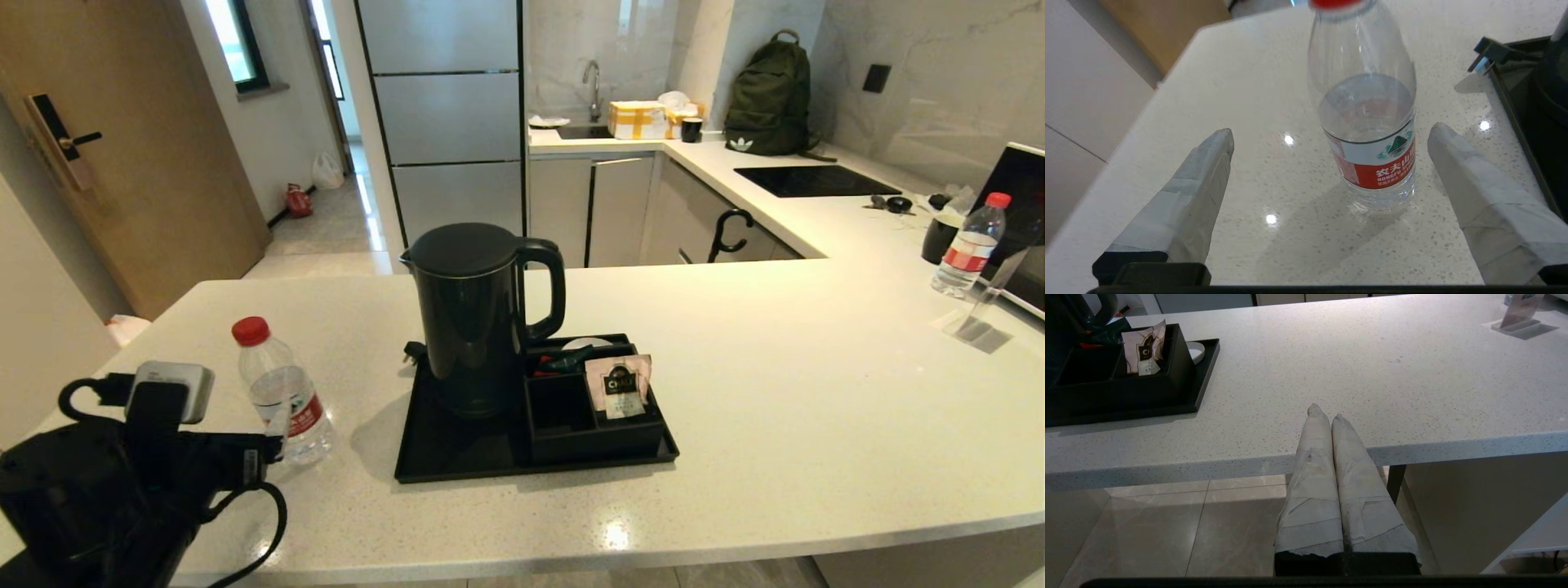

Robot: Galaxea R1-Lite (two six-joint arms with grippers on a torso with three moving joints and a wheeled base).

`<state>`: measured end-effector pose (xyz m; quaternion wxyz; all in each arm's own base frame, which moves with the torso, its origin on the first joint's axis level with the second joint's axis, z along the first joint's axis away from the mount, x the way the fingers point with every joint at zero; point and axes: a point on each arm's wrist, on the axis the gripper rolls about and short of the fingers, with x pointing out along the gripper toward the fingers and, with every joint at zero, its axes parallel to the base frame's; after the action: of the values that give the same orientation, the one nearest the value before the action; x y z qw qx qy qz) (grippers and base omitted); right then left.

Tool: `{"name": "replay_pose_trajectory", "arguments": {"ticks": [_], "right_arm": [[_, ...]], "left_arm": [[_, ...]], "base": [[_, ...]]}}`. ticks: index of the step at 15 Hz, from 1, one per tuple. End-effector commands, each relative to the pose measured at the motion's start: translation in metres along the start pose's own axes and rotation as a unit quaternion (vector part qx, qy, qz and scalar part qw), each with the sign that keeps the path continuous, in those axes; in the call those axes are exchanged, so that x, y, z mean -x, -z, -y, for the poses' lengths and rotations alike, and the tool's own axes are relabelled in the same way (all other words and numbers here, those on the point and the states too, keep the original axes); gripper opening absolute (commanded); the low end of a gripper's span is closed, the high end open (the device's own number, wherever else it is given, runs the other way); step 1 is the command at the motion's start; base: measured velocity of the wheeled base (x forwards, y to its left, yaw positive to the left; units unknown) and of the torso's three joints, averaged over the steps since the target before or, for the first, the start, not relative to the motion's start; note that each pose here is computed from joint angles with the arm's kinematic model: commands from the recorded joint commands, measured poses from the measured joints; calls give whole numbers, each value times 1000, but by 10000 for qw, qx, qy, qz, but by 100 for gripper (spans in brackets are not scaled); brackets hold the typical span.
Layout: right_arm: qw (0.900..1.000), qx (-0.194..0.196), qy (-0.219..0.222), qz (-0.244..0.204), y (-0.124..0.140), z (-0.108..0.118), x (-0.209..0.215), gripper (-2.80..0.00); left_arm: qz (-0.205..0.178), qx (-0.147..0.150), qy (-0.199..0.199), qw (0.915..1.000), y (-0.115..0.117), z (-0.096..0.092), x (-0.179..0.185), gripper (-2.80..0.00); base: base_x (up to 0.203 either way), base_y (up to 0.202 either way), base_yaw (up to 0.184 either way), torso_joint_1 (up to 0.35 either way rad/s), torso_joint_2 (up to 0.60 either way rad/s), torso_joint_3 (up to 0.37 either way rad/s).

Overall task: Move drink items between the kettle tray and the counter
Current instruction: Pick up the tea bag

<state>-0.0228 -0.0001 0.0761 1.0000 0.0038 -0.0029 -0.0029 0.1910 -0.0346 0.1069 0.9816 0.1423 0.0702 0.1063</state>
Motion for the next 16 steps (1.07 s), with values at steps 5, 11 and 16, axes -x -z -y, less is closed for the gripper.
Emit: {"name": "replay_pose_trajectory", "arguments": {"ticks": [5, 11, 16], "right_arm": [[10000, 0, 2, -6, 0, 0, 0, -280], [10000, 0, 2, -6, 0, 0, 0, -280], [10000, 0, 2, -6, 0, 0, 0, -280]], "left_arm": [[728, -199, -298, 9967, -28, -20, 39, -280], [1169, 188, -961, 9883, -78, -35, 40, -280], [939, 254, -1324, 9864, -143, -82, 89, -280]], "base": [[0, 0, 0, 0, 0, 0], [0, 0, 0, 0, 0, 0], [0, 0, 0, 0, 0, 0]]}}
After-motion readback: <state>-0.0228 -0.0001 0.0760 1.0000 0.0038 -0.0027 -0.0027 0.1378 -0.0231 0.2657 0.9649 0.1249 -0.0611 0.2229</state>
